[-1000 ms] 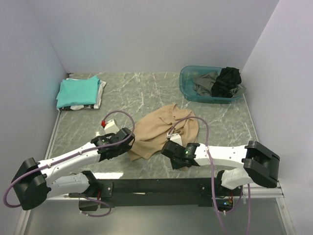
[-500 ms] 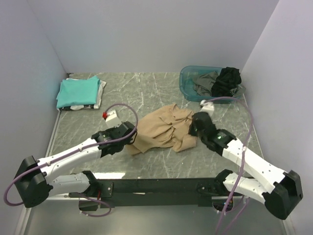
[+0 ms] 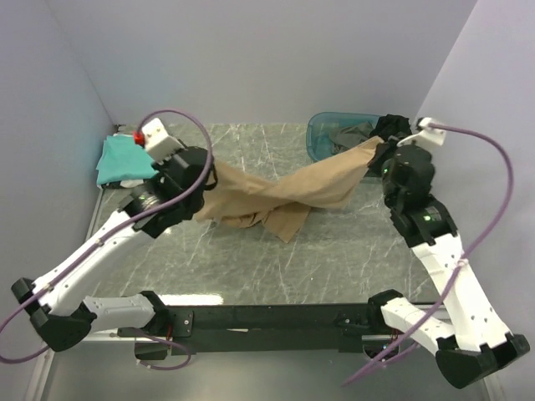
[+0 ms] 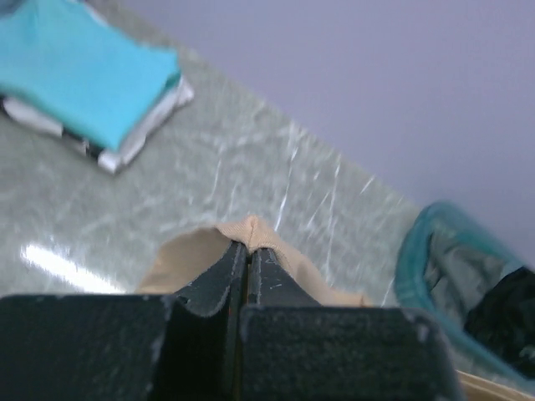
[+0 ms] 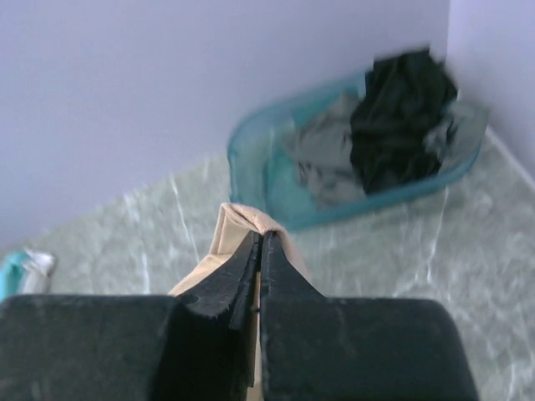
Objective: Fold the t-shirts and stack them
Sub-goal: Flatten the tshirt out
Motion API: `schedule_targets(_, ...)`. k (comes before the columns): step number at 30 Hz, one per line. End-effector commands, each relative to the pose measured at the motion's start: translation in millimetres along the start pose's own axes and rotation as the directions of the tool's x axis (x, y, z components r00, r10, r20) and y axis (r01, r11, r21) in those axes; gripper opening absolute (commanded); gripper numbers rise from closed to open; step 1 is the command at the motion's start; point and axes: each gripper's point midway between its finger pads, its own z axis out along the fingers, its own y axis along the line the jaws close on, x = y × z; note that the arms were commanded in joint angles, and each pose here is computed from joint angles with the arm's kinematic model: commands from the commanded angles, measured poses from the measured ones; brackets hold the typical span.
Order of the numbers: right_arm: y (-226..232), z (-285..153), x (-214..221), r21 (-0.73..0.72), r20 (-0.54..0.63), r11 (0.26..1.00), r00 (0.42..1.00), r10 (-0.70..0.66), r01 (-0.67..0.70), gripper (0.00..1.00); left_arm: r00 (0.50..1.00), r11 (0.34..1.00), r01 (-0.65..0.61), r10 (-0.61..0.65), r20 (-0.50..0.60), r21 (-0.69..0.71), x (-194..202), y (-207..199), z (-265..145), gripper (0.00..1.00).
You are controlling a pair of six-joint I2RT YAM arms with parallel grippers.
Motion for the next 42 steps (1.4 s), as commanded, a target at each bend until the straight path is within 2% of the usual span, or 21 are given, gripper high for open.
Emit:
schedule_targets(1, 4.3, -31.0, -83.2, -0.034, 0.189, 0.999, 0.981, 0.041, -0.036, 0.0, 0.98, 0.998, 0.06, -0.064, 0.191, 0.025, -91.6, -2.4, -20.9, 0.01)
schedule_targets(2, 6.8, -37.3, -94.1, -0.049, 0.208, 0.998, 0.977, 0.049, -0.039, 0.0, 0.976, 0.998, 0.047, -0.056, 0.212, 0.048, -110.4, -4.2, -28.7, 0.01)
schedule_targets(6, 15.1, -72.4, -146.6, -0.121, 0.3, 0.992, 0.952, 0.065, -0.03, 0.0, 0.938, 0.975, 0.12, -0.173, 0.301, 0.185, -177.8, -4.3, -62.7, 0.01)
schedule_targets(9, 24.8, -104.6, -184.8, -0.203, 0.356, 0.979, 0.931, 0.086, -0.013, 0.0, 0.918, 0.95, 0.131, -0.225, 0.326, 0.285, -218.9, -7.8, -88.1, 0.01)
schedule_targets(13, 29.9, -153.9, -233.5, -0.291, 0.424, 0.957, 0.895, 0.134, -0.005, 0.0, 0.913, 0.906, 0.069, -0.226, 0.34, 0.418, -259.9, -21.7, -119.1, 0.01)
schedule_targets(14, 28.9, -162.3, -240.2, -0.301, 0.435, 0.954, 0.889, 0.144, -0.007, 0.0, 0.9, 0.884, 0.085, -0.266, 0.346, 0.46, -281.2, -20.7, -133.6, 0.01)
schedule_targets(16, 28.0, -189.2, -256.7, -0.351, 0.462, 0.937, 0.869, 0.176, -0.004, 0.0, 0.902, 0.865, 0.054, -0.257, 0.347, 0.5, -292.1, -27.6, -143.4, 0.01)
schedule_targets(17, 28.7, -198.6, -261.3, -0.373, 0.468, 0.928, 0.863, 0.19, -0.002, 0.0, 0.887, 0.828, 0.052, -0.295, 0.355, 0.558, -312.6, -27.9, -161.3, 0.01)
schedule_targets(19, 32.0, -224.7, -269.6, -0.443, 0.484, 0.896, 0.849, 0.213, 0.028, 0.0, 0.885, 0.794, 0.028, -0.302, 0.354, 0.607, -322.6, -34.8, -173.2, 0.01)
schedule_targets(20, 32.2, -231.9, -271.4, -0.459, 0.49, 0.888, 0.844, 0.216, 0.039, 0.0, 0.872, 0.752, 0.016, -0.333, 0.358, 0.659, -337.7, -35.2, -189.9, 0.01)
schedule_targets(22, 29.5, -245.5, -273.2, -0.479, 0.494, 0.877, 0.84, 0.225, 0.047, 0.0, 0.872, 0.727, 0.008, -0.341, 0.351, 0.687, -344.6, -37.0, -199.1, 0.01)
schedule_targets(25, 23.5, -258.7, -275.0, -0.491, 0.503, 0.87, 0.83, 0.241, 0.044, 0.0, 0.857, 0.648, -0.001, -0.392, 0.334, 0.762, -360.8, -34.9, -224.7, 0.01)
schedule_targets(28, 21.2, -267.2, -274.5, -0.504, 0.507, 0.862, 0.825, 0.248, 0.05, 0.0, 0.847, 0.622, -0.003, -0.415, 0.333, 0.783, -365.3, -29.4, -233.6, 0.01)
schedule_targets(33, 22.4, -243.1, -260.6, -0.467, 0.481, 0.884, 0.849, 0.221, 0.034, 0.0, 0.866, 0.678, -0.033, -0.347, 0.36, 0.734, -343.3, -45.8, -207.9, 0.01)
schedule_targets(34, 23.9, -225.8, -249.9, -0.442, 0.464, 0.896, 0.863, 0.202, 0.028, 0.0, 0.881, 0.72, -0.068, -0.281, 0.381, 0.691, -325.7, -54.8, -189.4, 0.01)
schedule_targets(36, 17.7, -198.2, -237.5, -0.369, 0.446, 0.929, 0.874, 0.191, -0.015, 0.0, 0.888, 0.775, -0.079, -0.231, 0.398, 0.627, -306.0, -67.5, -162.4, 0.01)
schedule_targets(37, 20.4, -171.8, -218.6, -0.333, 0.414, 0.943, 0.895, 0.164, -0.019, 0.0, 0.898, 0.865, -0.11, -0.125, 0.421, 0.49, -277.0, -65.0, -126.4, 0.01)
schedule_targets(39, 14.9, -124.5, -183.3, -0.221, 0.351, 0.974, 0.929, 0.119, -0.041, 0.0, 0.886, 0.94, -0.119, -0.046, 0.461, 0.321, -253.2, -67.2, -86.5, 0.03)
schedule_targets(41, 9.6, -91.6, -153.2, -0.14, 0.296, 0.989, 0.95, 0.097, -0.057, 0.0, 0.901, 0.964, -0.189, 0.096, 0.423, 0.186, -196.4, -76.8, -30.4, 0.02)
schedule_targets(42, 0.1, -60.1, -119.8, -0.042, 0.242, 0.998, 0.968, 0.057, -0.048, 0.0, 0.927, 0.973, -0.17, 0.105, 0.361, 0.154, -175.5, -68.4, 3.8, 0.01)
